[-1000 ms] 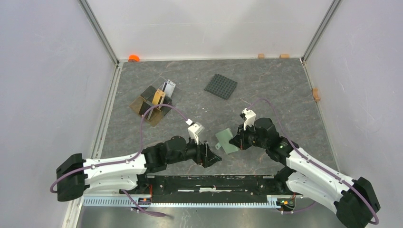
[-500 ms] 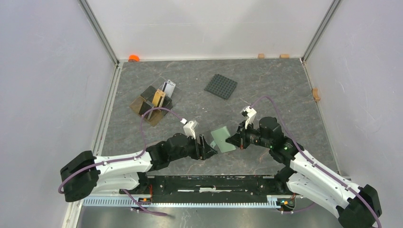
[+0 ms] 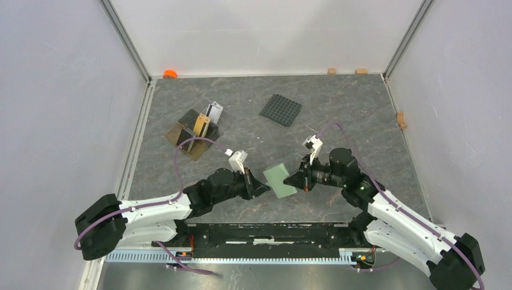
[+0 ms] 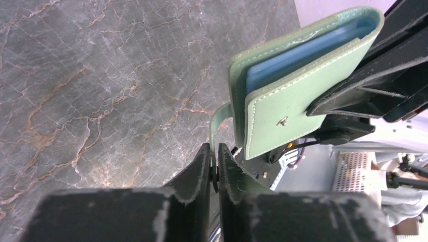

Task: Put the credit cards into the card holder
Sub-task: Open the card holder at the center of the board.

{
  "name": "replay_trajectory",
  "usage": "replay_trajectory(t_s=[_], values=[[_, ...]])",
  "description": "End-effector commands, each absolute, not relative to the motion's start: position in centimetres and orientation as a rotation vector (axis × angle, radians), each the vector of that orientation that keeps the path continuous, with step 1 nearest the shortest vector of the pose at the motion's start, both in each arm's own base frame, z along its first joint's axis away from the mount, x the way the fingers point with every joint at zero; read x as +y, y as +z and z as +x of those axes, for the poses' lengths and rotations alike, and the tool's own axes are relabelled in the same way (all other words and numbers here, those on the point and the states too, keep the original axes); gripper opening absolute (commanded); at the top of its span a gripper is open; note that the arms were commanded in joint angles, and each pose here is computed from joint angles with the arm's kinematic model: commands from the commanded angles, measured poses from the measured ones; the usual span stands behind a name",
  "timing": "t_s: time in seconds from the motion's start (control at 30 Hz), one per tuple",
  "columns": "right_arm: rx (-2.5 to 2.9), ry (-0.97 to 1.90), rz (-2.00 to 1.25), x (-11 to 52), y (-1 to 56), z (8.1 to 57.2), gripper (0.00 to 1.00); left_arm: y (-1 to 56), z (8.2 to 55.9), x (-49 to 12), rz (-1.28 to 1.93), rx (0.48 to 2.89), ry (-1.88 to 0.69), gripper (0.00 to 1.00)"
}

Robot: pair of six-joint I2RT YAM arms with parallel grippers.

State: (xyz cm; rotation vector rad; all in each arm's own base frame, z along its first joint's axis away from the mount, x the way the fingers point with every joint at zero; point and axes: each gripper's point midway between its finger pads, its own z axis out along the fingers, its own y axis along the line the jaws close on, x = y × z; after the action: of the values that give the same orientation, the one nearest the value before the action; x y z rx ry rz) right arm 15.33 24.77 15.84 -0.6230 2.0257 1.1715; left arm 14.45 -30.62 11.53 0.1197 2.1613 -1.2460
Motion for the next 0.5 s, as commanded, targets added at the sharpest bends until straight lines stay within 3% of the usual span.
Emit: replay_trajectory(t_s=[0.0, 0.13, 0.17, 0.27, 0.47], values=[[1.986, 1.159, -0.626, 25.0, 16.7, 16.0, 0.03, 12.8, 14.9, -30.7, 0.141, 2.102, -1.273, 0.03], [2.179, 0.875, -0.532, 22.3, 11.7, 18.2, 0.52, 12.4, 14.5, -29.5, 0.34, 2.148, -1.14, 0.02], [2.207, 0.836, -0.536, 21.9, 10.8, 18.3, 0.6, 12.5, 14.0, -29.6, 0.4, 2.154, -1.16, 0.02], [2.215, 0.849, -0.548, 22.1, 9.8, 18.1, 0.73, 13.5, 12.2, -30.3, 0.541, 2.145, -1.242, 0.02], [2.131, 1.005, -0.54, 23.3, 10.6, 17.0, 0.86, 13.4, 12.2, -30.5, 0.539, 2.227, -1.237, 0.02]])
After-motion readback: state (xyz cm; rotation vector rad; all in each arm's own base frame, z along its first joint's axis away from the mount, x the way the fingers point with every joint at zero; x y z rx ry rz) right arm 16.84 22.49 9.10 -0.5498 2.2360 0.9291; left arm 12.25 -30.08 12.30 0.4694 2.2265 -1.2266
